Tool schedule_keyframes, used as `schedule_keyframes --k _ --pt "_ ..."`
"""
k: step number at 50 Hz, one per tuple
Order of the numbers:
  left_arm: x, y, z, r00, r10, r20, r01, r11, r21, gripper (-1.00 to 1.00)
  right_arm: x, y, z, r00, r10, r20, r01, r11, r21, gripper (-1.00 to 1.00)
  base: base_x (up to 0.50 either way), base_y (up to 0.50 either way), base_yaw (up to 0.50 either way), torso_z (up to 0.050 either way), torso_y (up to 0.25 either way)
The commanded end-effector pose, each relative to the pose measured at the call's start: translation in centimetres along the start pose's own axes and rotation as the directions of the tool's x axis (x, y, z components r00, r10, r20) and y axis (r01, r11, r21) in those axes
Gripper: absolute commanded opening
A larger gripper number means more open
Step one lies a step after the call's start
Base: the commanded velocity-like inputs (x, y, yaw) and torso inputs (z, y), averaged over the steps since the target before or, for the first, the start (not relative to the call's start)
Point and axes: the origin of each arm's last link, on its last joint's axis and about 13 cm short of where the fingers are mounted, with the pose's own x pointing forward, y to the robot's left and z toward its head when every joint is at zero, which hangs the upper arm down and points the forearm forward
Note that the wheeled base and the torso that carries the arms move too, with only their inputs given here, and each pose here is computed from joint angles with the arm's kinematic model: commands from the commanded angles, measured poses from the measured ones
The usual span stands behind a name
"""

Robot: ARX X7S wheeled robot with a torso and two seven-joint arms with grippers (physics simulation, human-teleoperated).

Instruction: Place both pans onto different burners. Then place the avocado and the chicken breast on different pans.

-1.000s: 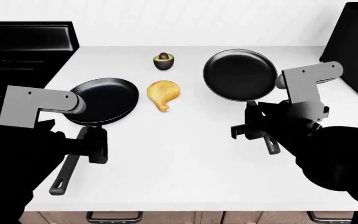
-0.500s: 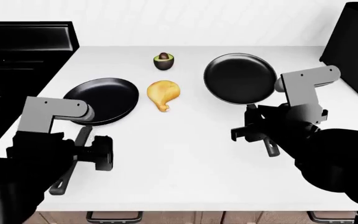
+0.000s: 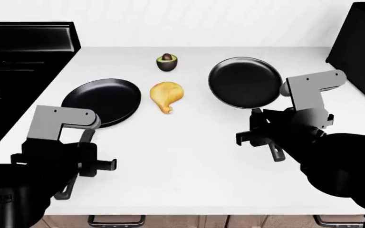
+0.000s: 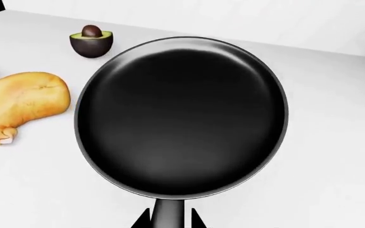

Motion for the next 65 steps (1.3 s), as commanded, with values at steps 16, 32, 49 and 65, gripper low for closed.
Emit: schedule_keyframes --k 16,32,49,65 --pt "-1.8 -0.2 1.0 0.991 0.033 0.130 -0.038 0.999 0.034 -1.00 -0.1 -0.4 0.7 0.996 -0.064 0.058 0.062 0.998 0.025 -1.00 0.00 0.00 0.00 0.001 0.004" --pt "-2.8 0.1 1.6 0.976 0.069 0.209 -0.078 0.996 0.032 -1.00 -0.3 -0.4 0.6 0.994 -0.061 0.095 0.058 0.998 0.033 -1.00 0.00 0.00 0.00 0.002 0.004" --pt "-2.9 0.2 1.7 0.975 0.067 0.212 -0.078 0.996 0.040 -1.00 -0.4 -0.2 0.6 0.992 -0.076 0.104 0.077 0.997 -0.002 -1.00 -0.32 0.41 0.00 0.001 0.004" --pt "-2.9 0.1 1.7 0.975 0.062 0.212 -0.073 0.996 0.043 -1.00 -0.5 -0.2 0.6 0.989 -0.090 0.119 0.093 0.995 -0.024 -1.00 -0.12 0.50 0.00 0.001 0.003"
